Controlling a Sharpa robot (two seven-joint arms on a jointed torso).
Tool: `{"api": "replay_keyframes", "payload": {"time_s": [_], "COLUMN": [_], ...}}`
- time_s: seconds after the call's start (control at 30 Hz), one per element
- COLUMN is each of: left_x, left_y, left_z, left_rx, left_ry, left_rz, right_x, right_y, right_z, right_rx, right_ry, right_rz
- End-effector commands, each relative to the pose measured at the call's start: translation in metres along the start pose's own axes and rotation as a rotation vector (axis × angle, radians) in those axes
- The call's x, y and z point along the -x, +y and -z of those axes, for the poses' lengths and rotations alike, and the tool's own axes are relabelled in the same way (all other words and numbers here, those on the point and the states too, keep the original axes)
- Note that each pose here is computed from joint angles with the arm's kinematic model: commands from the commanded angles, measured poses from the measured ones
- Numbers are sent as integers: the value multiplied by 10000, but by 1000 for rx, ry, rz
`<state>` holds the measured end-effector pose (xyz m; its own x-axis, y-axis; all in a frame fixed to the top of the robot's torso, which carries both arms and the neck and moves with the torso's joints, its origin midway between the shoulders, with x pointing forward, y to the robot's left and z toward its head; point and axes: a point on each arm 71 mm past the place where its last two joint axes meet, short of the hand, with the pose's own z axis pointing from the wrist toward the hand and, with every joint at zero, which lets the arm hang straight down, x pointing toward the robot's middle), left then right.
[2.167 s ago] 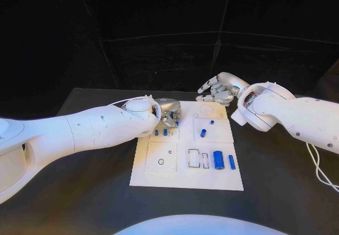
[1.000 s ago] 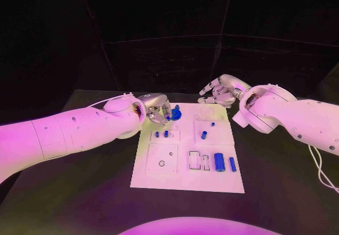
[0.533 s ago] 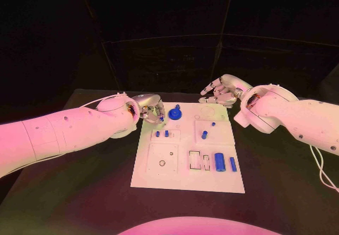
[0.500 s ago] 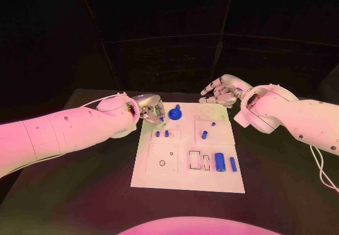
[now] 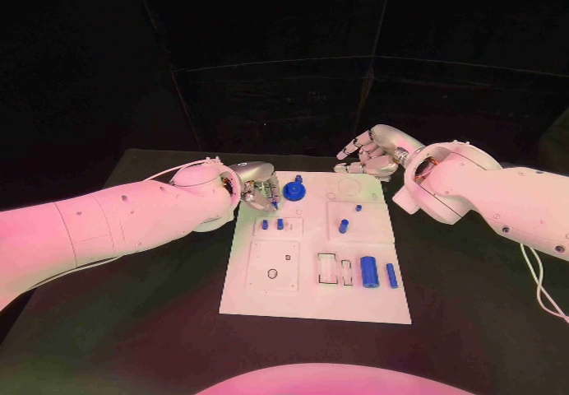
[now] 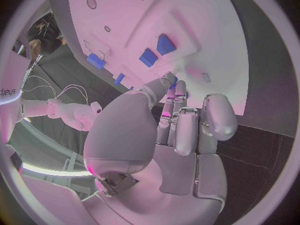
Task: Assemble the parts on the task board
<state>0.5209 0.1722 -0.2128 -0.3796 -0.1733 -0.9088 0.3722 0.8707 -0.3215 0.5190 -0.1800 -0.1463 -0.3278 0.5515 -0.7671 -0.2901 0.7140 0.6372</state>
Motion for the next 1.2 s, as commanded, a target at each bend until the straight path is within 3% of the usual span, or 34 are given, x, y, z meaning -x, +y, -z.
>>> {"api": "replay_keyframes", "payload": {"time_s": [0.03, 1.2], "left_x": [-14, -85], "left_y": [-8, -45], "left_z": [-8, -57], "left_rx": [0, 9], "left_ry": [14, 58], "left_rz": [4, -1], "right_x": [0, -4], "right_y": [22, 27], "right_z": [-3, -5], "right_rx": [11, 12], "right_ry": [5, 5], "right_rz": [3, 3]}}
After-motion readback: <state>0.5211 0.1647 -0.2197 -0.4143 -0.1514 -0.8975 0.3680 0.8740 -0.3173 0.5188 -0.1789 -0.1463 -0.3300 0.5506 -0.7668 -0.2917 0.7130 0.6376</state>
